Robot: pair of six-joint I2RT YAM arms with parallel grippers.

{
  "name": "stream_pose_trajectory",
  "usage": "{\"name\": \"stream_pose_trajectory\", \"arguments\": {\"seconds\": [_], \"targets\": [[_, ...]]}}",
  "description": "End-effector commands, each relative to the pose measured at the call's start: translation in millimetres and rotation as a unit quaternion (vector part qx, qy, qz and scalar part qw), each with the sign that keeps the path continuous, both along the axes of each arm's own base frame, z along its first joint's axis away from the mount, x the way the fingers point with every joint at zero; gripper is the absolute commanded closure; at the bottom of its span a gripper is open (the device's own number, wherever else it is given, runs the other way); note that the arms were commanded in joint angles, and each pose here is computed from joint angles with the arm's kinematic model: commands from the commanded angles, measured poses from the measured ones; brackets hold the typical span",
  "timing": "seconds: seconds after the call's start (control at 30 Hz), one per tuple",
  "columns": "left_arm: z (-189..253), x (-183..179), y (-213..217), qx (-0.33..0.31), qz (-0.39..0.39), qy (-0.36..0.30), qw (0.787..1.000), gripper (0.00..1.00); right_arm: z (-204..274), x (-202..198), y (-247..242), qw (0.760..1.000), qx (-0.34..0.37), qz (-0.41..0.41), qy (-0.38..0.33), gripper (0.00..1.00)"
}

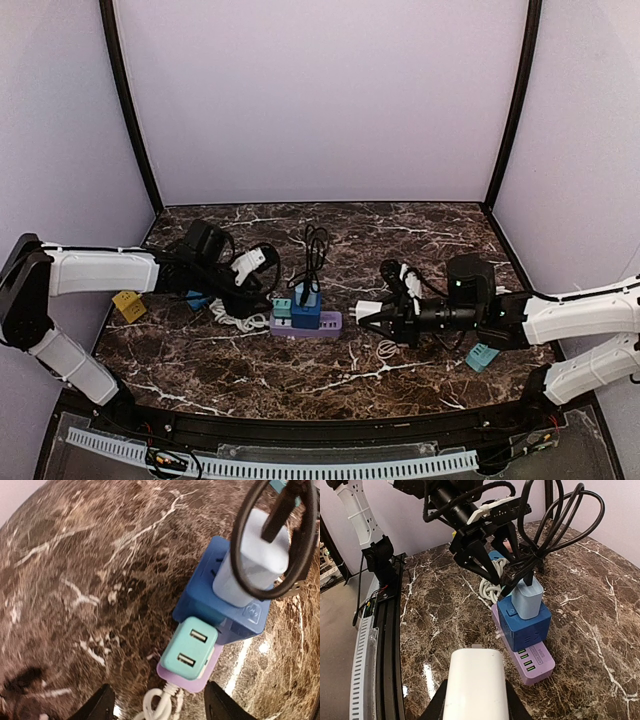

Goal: Insert the plug
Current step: Adjust the socket at the center of the board.

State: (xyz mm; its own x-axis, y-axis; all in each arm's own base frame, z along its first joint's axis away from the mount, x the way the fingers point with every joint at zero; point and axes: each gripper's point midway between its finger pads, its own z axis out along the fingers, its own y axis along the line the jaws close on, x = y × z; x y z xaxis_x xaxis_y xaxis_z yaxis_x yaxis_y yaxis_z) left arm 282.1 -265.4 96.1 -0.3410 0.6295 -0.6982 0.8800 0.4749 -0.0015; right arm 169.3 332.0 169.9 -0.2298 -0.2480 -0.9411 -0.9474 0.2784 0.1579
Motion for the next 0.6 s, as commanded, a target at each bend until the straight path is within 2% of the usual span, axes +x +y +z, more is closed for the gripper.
{"name": "stream_pose_trajectory", "arguments": {"seconds": [0.0,0.13,0.27,0.57], "targets": [[1,-15,-25,-0.040,-0.157,-0.017,0.987,0.35,12,1,7,1.000,0.029,0.010,-0.008,1.00],[-4,-20,-36,-0.043,-0.238,-0.022,0.970,0.34,11,1,8,1.000,0.027,0.012,-0.004,1.00],[-8,-10,-42,-0.043,-0.241,-0.029,0.969,0.35,12,1,6,0.999,0.035,0.006,-0.005,1.00],[-23,-9,-27,-0.010,-0.184,-0.015,0.983,0.73,8,5,4,0.999,0.041,-0.009,-0.008,1.00]]}}
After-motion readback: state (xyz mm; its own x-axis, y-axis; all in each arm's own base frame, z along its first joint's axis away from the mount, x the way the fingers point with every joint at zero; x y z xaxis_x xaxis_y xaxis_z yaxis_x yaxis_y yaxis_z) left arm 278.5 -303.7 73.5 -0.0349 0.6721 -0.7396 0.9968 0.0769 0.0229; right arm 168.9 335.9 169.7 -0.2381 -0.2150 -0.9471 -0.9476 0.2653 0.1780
